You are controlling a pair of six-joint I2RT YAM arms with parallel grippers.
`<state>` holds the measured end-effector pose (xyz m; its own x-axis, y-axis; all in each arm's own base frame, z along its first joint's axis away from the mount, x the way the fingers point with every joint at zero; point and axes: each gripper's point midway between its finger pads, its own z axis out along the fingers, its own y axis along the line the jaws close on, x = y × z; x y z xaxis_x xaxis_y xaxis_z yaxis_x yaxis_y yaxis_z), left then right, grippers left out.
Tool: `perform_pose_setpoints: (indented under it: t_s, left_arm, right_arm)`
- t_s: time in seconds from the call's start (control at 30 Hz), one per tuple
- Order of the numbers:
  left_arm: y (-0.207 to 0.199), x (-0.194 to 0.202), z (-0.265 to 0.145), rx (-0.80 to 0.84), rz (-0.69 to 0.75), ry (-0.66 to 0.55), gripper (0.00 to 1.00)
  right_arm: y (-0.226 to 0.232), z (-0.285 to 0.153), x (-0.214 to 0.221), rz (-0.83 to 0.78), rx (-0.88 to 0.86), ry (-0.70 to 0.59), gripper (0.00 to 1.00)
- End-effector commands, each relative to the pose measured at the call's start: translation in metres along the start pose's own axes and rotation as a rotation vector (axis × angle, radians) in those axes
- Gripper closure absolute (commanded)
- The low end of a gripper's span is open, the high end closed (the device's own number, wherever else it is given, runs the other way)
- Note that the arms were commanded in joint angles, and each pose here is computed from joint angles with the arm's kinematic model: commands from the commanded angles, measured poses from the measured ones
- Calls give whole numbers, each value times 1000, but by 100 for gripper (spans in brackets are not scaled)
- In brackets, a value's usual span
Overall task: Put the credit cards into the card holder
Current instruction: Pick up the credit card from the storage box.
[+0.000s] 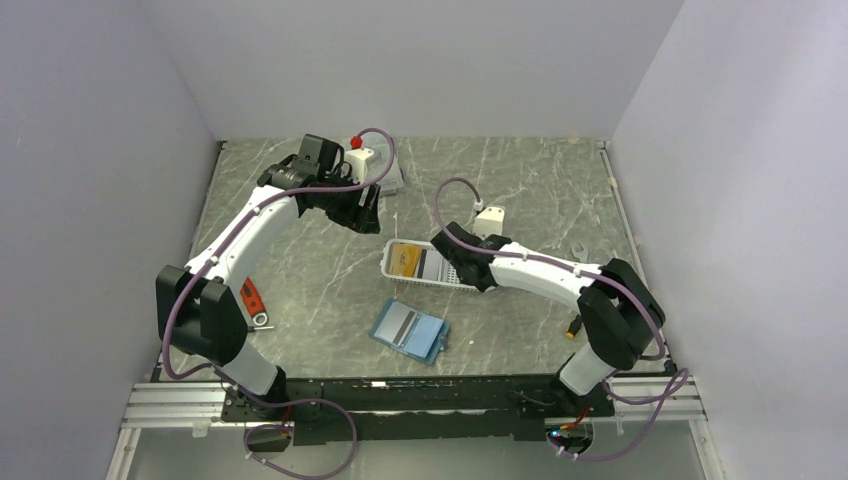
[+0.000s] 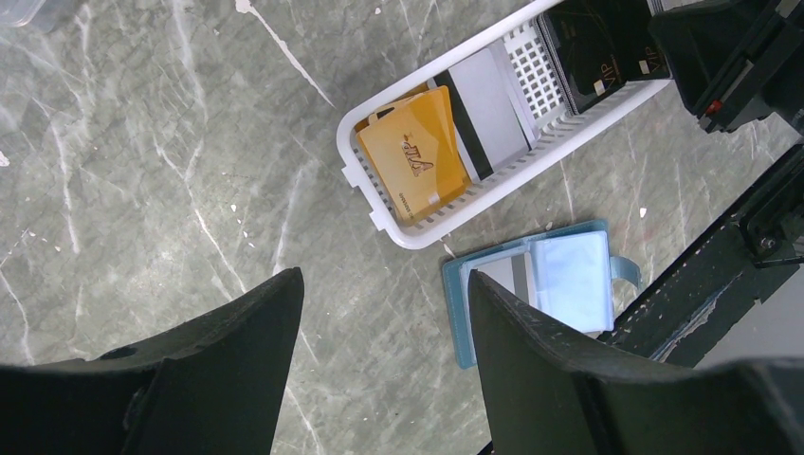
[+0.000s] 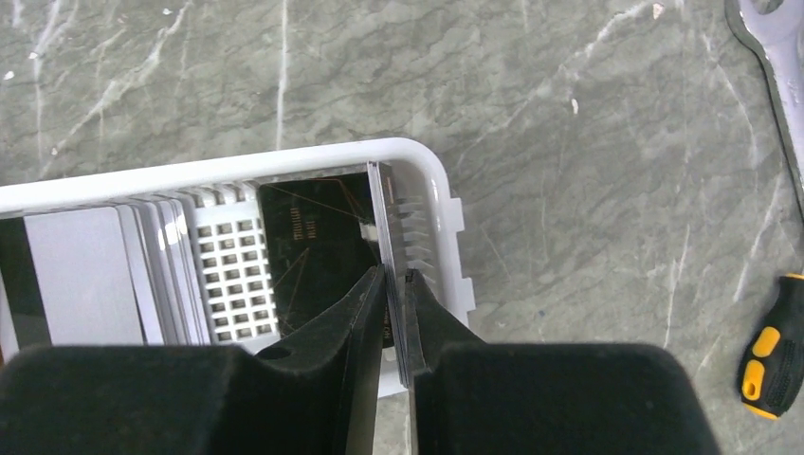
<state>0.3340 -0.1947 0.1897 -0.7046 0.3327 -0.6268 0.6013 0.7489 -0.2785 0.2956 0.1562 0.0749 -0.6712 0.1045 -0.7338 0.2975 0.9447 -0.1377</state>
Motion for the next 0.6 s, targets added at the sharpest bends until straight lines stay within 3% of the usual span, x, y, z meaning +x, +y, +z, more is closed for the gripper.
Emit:
perform_pose_setpoints:
  t_s: [0.0,0.3,0.57]
  left_arm:
    - [-10,-13,-13,19,15,-59,30]
    - [-10,-15,-13,20,18,-59,31]
    - [-11,-14,-10,32,11,-51,31]
  right_arm:
    - [-16,-3,-4,11,14,-10,85]
    - [-17,4,8,19,-1,29,87]
    - [-11,7,6,36,-47,42,80]
